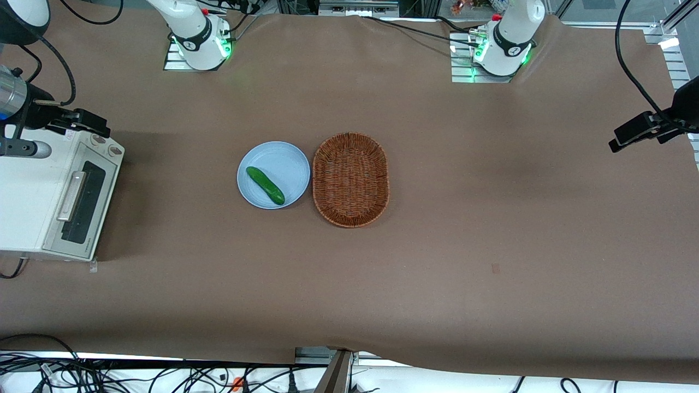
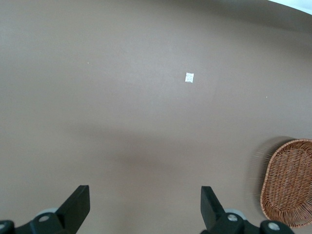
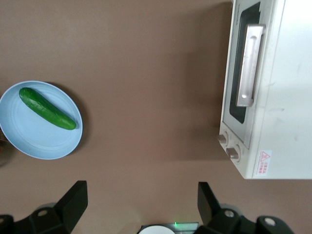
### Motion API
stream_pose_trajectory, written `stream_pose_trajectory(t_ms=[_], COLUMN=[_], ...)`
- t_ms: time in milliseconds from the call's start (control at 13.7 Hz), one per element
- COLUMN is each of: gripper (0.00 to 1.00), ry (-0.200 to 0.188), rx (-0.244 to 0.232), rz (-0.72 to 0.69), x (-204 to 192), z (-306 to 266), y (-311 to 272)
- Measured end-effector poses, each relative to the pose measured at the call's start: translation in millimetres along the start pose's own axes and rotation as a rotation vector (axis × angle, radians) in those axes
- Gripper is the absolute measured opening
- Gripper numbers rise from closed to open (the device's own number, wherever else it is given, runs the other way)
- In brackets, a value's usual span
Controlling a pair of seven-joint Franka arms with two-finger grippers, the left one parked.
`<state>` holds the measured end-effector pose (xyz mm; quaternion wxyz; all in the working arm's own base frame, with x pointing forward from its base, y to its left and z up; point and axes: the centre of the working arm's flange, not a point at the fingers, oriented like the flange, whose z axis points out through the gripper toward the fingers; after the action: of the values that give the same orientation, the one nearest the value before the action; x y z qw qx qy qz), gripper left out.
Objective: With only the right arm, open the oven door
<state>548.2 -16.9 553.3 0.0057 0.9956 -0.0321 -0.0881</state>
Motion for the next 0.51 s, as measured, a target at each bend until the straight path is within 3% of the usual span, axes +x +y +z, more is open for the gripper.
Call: stream_pose_trajectory(t_ms=[512], gripper=[1.0], ry=[-0.035], rx=[0.0], rz=[-0.005], x=[7], z=[13], y=[-1])
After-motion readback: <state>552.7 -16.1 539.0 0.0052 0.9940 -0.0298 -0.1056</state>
